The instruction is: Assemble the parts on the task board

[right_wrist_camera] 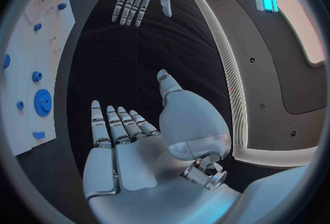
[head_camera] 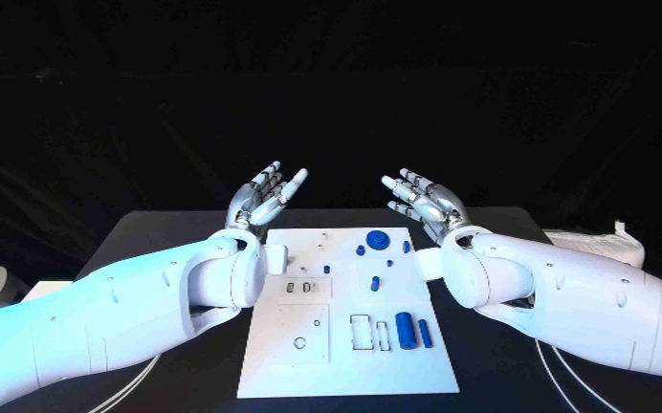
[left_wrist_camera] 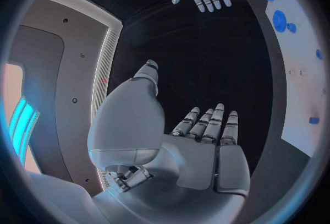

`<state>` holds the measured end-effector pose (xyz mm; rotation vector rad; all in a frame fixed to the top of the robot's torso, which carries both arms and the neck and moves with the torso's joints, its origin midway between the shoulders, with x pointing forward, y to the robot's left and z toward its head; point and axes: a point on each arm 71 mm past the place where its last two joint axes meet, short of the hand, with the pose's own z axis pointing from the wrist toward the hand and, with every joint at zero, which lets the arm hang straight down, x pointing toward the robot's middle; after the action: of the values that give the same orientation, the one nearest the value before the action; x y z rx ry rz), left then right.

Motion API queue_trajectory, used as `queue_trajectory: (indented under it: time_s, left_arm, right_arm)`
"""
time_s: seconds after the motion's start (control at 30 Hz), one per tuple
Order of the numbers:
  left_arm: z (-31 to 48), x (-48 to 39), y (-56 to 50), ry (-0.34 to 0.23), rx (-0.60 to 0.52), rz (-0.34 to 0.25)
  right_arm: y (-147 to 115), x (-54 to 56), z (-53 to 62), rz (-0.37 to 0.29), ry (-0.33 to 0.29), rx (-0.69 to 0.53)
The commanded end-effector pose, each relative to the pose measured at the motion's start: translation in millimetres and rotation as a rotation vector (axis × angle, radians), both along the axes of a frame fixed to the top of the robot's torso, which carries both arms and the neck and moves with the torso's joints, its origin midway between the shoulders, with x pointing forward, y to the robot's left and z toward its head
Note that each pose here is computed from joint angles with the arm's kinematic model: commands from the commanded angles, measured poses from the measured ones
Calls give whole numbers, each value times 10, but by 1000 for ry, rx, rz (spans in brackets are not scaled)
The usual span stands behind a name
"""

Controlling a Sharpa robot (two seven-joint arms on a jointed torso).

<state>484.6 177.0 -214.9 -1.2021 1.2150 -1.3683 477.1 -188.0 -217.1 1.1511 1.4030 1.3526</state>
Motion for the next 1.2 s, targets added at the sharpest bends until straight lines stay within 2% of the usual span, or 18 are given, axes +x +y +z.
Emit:
queue_trajectory:
  time_s: [0.03, 0.23, 0.27, 0.47, 0.6, 0.7, 0.9, 1.07, 1.2]
  left_arm:
    - [33, 0, -32, -30, -54, -37]
    - [33, 0, -32, -30, -54, -37]
    - [44, -1, 73, -51, -43, -38]
    - [75, -14, 143, -91, -27, -49]
    - [79, -33, 195, -81, -40, -73]
    - [99, -88, 230, -70, -60, -104]
    - [164, -206, 268, -73, -98, -104]
    - [216, -321, 241, -58, -133, -146]
    - [254, -394, 260, -50, -150, -169]
  right_arm:
    - [120, -19, -11, 190, 35, -21]
    - [131, -15, -8, 219, 42, -28]
    - [-23, 34, 58, 176, -84, -134]
    - [-107, 68, 102, 146, -181, -221]
    - [-135, 74, 142, 146, -248, -287]
    - [-152, 75, 203, 154, -312, -358]
    - [-200, 117, 327, 150, -374, -458]
    - [-188, 166, 390, 244, -415, -682]
    - [-178, 184, 425, 291, -451, -859]
